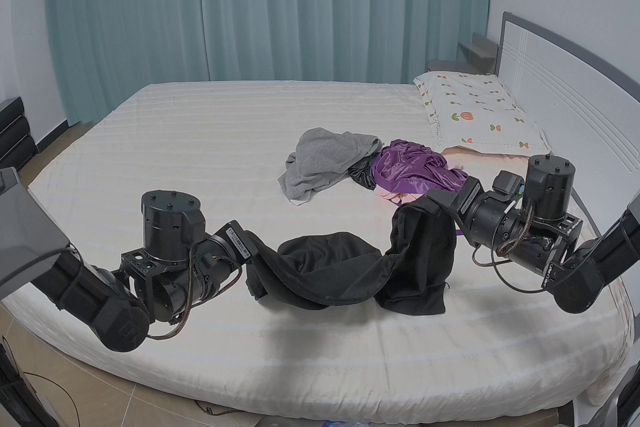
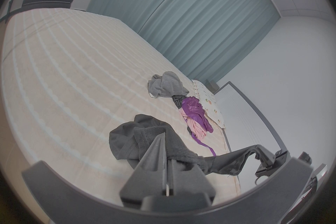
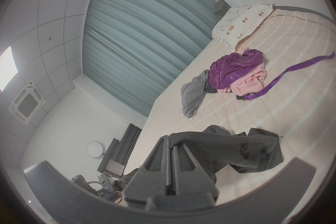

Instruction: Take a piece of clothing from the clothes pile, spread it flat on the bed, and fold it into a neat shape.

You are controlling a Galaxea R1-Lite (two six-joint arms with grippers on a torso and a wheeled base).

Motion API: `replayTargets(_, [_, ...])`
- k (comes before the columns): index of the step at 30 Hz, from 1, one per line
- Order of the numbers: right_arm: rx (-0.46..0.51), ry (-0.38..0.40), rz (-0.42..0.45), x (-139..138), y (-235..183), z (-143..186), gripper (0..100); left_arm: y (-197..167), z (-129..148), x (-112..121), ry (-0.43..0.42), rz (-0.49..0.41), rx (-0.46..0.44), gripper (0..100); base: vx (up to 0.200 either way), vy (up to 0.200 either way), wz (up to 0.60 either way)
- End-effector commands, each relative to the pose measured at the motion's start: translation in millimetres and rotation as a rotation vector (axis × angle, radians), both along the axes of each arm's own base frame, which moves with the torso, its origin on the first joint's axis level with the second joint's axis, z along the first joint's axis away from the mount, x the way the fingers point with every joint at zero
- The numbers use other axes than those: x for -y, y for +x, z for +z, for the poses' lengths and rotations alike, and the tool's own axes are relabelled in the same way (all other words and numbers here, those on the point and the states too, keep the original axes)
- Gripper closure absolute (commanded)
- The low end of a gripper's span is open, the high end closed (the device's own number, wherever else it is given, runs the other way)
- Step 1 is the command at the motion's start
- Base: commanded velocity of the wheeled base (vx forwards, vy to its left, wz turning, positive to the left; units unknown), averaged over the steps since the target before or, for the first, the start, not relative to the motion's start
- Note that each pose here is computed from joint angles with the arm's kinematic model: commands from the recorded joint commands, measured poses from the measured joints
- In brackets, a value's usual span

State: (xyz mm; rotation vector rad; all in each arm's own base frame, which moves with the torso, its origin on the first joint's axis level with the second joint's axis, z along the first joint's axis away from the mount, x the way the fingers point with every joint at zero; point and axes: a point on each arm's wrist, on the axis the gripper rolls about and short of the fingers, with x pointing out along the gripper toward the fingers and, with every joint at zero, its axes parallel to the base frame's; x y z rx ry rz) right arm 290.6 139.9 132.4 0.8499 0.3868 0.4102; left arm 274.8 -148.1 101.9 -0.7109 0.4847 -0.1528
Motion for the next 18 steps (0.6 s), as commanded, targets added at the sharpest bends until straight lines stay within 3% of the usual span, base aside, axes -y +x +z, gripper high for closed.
replayTargets(1, [-0.012,-0.002,0.002,1.1,-4.7,-1.8,100,-4.6,-9.7,-2.0,-0.022,0.007,-0.017,100,0.0,0.0,0.0])
replayTargets(5, [-0.037,-0.015,0.008,3.8,-15.9,-6.4,100,-10.2,-14.0,-3.0,-0.032,0.005,-0.027,100,0.0,0.0,0.0])
replayTargets(11, [-0.04,-0.016,0.009,4.8,-18.0,-6.7,100,-12.2,-12.8,-4.1,-0.035,0.008,-0.027,100,-0.2,0.0,0.0])
replayTargets(18, [-0.035,-0.014,0.005,6.7,-20.6,-4.6,100,-13.2,-13.0,-4.1,-0.037,0.004,-0.028,100,0.0,0.0,0.0])
